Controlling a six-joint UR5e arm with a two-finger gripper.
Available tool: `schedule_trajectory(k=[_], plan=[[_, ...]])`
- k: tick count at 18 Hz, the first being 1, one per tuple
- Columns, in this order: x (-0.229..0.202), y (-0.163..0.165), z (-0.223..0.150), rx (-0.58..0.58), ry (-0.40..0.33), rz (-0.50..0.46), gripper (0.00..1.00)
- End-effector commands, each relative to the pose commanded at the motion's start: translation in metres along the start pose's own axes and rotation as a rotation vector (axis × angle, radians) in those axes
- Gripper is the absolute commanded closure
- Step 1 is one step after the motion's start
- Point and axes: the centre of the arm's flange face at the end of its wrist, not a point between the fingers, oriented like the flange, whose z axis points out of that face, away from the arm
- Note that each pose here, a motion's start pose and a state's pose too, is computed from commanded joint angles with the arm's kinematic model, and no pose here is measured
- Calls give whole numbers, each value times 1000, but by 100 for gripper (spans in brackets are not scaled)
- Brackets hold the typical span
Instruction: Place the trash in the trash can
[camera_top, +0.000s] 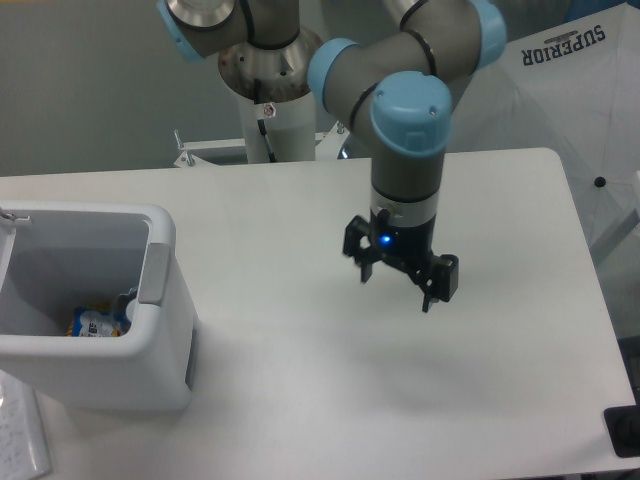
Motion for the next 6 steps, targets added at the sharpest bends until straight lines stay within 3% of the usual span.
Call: schedule_trajectory(k=[6], plan=[[-7,6,7,4,9,-4,0]])
